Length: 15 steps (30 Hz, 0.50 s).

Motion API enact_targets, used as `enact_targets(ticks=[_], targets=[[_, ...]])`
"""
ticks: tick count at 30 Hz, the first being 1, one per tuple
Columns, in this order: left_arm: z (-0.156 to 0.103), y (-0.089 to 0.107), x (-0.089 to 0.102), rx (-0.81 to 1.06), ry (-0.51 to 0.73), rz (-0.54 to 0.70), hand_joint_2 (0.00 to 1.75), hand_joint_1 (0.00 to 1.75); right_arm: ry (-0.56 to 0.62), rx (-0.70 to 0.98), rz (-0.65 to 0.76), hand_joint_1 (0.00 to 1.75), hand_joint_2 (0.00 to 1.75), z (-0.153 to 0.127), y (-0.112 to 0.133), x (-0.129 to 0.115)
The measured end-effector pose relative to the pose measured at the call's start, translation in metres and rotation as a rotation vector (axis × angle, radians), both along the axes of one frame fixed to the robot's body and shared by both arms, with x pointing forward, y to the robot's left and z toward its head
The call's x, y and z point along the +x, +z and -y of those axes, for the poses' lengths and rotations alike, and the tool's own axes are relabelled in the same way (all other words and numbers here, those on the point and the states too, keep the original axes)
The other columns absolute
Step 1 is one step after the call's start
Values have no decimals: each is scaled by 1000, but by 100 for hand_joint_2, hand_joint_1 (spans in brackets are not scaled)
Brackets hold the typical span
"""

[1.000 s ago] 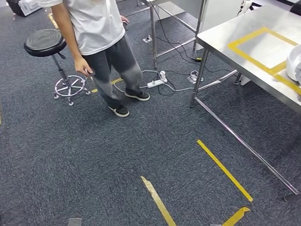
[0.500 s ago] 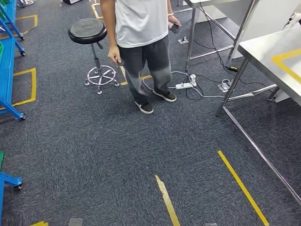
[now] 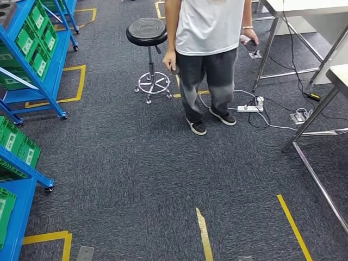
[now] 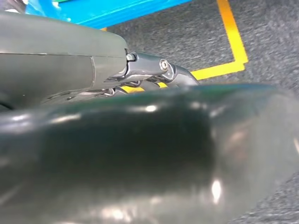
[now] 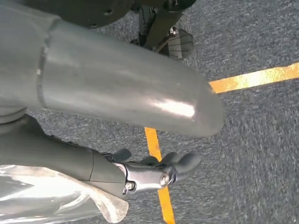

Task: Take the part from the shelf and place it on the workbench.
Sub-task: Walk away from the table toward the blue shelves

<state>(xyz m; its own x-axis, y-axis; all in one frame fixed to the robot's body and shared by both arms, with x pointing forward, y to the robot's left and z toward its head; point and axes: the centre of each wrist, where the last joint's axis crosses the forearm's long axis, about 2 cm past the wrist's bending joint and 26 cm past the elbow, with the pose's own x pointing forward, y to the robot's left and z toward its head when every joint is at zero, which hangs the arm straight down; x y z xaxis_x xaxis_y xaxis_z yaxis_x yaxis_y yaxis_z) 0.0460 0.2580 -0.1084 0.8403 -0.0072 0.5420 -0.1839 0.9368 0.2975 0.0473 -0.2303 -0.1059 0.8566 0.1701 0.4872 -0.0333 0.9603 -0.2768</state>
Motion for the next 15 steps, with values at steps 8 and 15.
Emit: enact_targets(ticks=[8,15], targets=[[-3,1,14,-16,-16,50,0,0,-1,11,2,0,0,0,0,2],[-4,2,15,-15,-12,55,0,0,1,11,6,0,0,0,0,4]])
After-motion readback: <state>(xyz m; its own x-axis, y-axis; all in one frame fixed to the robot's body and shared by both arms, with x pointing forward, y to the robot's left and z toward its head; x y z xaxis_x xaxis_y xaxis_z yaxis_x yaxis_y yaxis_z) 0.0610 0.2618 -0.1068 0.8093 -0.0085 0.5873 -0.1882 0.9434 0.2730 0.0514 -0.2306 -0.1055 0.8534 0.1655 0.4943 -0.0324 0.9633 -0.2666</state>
